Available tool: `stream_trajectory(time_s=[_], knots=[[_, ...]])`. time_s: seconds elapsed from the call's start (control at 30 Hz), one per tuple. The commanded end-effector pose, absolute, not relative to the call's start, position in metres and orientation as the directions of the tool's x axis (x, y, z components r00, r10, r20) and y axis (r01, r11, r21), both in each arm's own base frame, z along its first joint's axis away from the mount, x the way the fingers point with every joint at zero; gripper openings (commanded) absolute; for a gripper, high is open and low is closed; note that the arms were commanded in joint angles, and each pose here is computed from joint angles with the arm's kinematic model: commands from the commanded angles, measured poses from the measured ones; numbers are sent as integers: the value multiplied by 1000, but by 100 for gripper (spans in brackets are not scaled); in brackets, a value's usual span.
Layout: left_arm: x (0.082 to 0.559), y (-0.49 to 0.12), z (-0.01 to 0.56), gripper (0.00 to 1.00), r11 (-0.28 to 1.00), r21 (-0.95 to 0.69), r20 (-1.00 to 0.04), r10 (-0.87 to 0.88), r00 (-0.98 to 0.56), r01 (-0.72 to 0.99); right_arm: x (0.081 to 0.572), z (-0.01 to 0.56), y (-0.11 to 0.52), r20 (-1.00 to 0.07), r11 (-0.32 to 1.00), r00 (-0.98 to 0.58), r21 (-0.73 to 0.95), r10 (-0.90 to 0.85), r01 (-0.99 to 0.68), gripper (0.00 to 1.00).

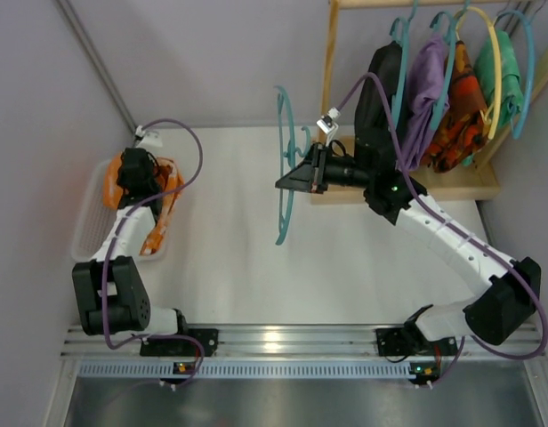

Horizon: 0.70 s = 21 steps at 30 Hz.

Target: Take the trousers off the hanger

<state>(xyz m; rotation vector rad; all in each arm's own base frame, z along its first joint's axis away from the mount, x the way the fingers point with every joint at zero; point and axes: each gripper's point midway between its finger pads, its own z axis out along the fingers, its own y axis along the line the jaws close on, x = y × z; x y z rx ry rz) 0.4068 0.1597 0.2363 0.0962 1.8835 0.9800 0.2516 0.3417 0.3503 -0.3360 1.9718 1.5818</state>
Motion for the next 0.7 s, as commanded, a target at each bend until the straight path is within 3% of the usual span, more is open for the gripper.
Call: stream_trajectory(time_s=[0.0,0.03,0.2,0.27,0.37,0.53,0.67], knots=[[411,151,245,25,763,537,-813,355,-462,-359,232,400,336,-682,194,-709,731,181,-654,0],[411,149,248,38,784,511,-824,329,-462,-352,231,401,335,-686,195,-705,728,181,-658,0],[394,120,253,63,902,355,-861,214,-462,-244,226,406,331,-699,194,-692,715,179,-672,0],[380,109,265,81,923,323,-867,198,-458,-212,224,410,329,-704,191,-686,710,182,-678,0],[361,90,280,98,951,281,-864,191,-467,-131,221,411,326,-710,198,-681,704,181,-682,0],[331,69,301,98,977,192,-875,129,-466,-90,209,410,320,-724,198,-670,689,163,-697,0],[306,28,357,98,993,106,-952,115,-283,47,195,405,307,-744,214,-651,667,150,-713,0]])
